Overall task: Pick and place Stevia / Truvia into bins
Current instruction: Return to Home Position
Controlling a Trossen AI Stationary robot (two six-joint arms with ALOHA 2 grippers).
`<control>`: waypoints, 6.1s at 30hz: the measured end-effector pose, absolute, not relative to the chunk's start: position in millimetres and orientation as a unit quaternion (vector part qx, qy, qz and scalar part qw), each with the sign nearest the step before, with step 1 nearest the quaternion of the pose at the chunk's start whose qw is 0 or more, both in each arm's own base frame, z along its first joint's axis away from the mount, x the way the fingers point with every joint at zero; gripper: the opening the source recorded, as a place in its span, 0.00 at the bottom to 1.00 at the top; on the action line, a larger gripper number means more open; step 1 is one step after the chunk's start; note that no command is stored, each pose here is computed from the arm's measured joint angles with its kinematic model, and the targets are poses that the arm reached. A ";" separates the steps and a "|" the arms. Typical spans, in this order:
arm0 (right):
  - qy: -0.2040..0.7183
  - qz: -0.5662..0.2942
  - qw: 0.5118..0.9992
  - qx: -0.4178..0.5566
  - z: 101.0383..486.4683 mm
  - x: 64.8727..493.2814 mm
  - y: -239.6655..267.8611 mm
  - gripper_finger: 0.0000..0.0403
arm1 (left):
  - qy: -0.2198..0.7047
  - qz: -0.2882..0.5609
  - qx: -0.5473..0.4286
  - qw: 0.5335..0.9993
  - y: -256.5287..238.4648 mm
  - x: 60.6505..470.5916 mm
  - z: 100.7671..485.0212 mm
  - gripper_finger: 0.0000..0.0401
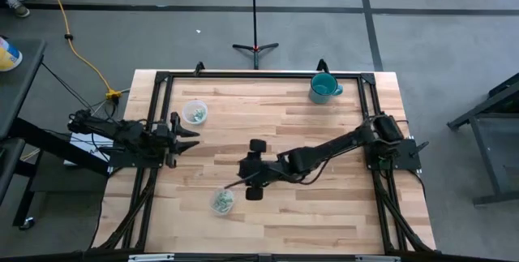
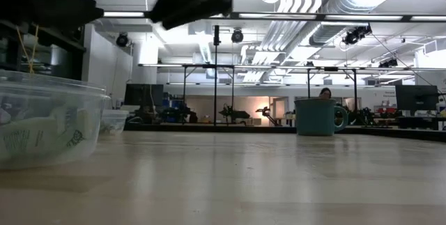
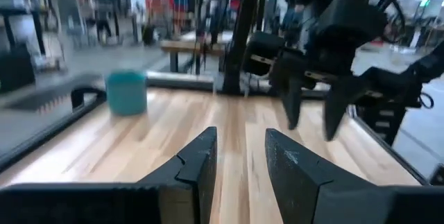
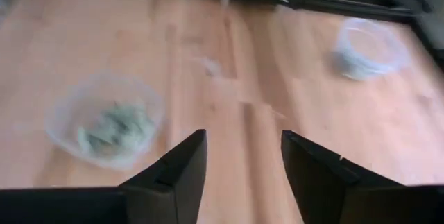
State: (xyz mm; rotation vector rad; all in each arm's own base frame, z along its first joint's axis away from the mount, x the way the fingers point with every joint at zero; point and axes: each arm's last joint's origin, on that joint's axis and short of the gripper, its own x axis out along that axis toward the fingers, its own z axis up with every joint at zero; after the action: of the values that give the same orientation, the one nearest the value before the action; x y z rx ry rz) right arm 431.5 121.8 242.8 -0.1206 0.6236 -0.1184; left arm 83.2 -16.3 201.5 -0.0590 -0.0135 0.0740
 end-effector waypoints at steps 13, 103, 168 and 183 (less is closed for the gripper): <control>0.226 -0.106 0.968 -0.015 231.0 375.8 74.8 0.37 | -0.061 0.058 0.021 0.996 -5.1 89.7 199.6 0.39; -0.041 -0.127 0.991 0.016 178.4 113.5 -7.5 0.13 | -0.045 0.024 -0.061 0.997 4.6 97.0 174.6 0.39; 0.013 -0.139 0.989 0.049 166.8 112.2 -7.8 0.02 | -0.013 0.051 -0.029 0.998 6.1 97.3 168.4 0.23; 0.013 -0.138 0.989 0.049 166.8 112.2 -7.7 0.01 | -0.014 0.051 -0.029 0.998 6.1 97.3 168.5 0.23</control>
State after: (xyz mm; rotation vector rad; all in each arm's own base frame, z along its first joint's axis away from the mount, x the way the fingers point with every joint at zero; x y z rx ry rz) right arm 112.2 -7.7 166.8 0.0979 0.0263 -0.2780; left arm 97.3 6.1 168.5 -0.0571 -0.0275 0.1017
